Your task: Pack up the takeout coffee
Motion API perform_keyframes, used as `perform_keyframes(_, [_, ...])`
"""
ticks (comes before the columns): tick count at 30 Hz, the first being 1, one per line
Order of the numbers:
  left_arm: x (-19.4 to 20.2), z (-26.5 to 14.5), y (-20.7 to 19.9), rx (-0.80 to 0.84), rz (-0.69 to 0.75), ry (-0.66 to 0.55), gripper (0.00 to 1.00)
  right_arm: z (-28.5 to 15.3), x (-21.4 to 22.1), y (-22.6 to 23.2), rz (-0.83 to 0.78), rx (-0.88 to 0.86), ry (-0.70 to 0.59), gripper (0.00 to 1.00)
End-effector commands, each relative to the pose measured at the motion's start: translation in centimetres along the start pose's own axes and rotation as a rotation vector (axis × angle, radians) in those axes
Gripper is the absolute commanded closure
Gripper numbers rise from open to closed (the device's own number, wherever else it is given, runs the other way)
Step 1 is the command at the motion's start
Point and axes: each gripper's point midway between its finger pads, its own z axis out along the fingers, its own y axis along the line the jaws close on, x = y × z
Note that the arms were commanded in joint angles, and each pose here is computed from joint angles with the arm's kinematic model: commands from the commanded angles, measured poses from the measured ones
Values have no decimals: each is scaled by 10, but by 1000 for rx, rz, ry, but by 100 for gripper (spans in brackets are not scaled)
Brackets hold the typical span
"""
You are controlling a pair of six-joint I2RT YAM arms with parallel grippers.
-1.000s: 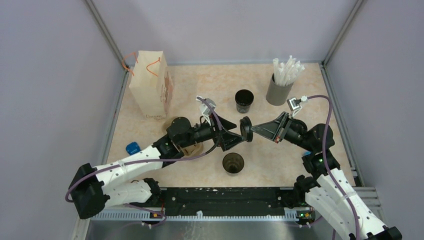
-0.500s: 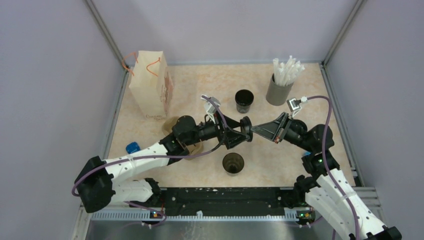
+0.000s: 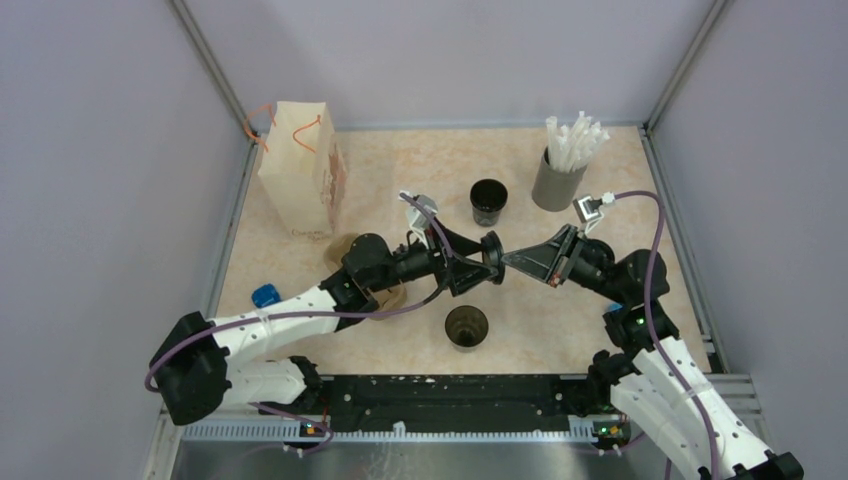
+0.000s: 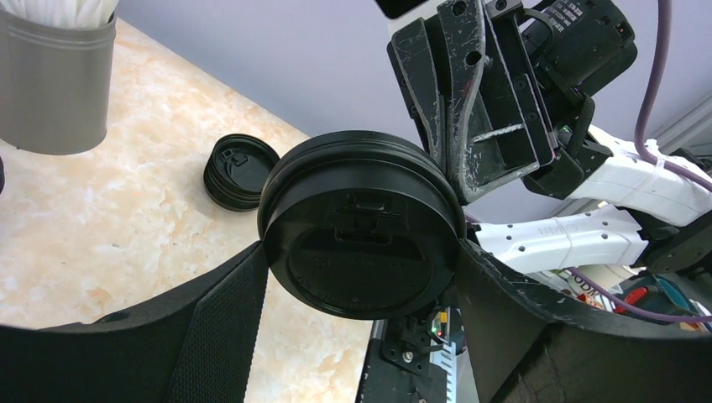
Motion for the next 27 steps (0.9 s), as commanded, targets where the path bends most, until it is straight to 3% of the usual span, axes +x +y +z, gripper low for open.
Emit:
perform_keyframes(1, [-24,-4,-22,84,59,-95,24,1,2,2,-20,-8,14,98])
perform_keyframes(5, [-18,-7,-15,40,84,-58,25,1,0,4,-55,28,29,73])
perform_keyframes(9, [-9,-18,-1,-55,141,26,24,-7,0,-5,-80,138,22,55])
perform_keyframes(13, [8,-40,11,-164,171,183,24,-19,5,-18,-120,229,23,23])
perform_keyframes(19, [22,-84,21,-328,211,450,27,-50,11,-55,-215,462,22,20])
perform_keyframes(27, [37,-102,24,-439,225,663,27,-82,19,-83,-248,631,5,19])
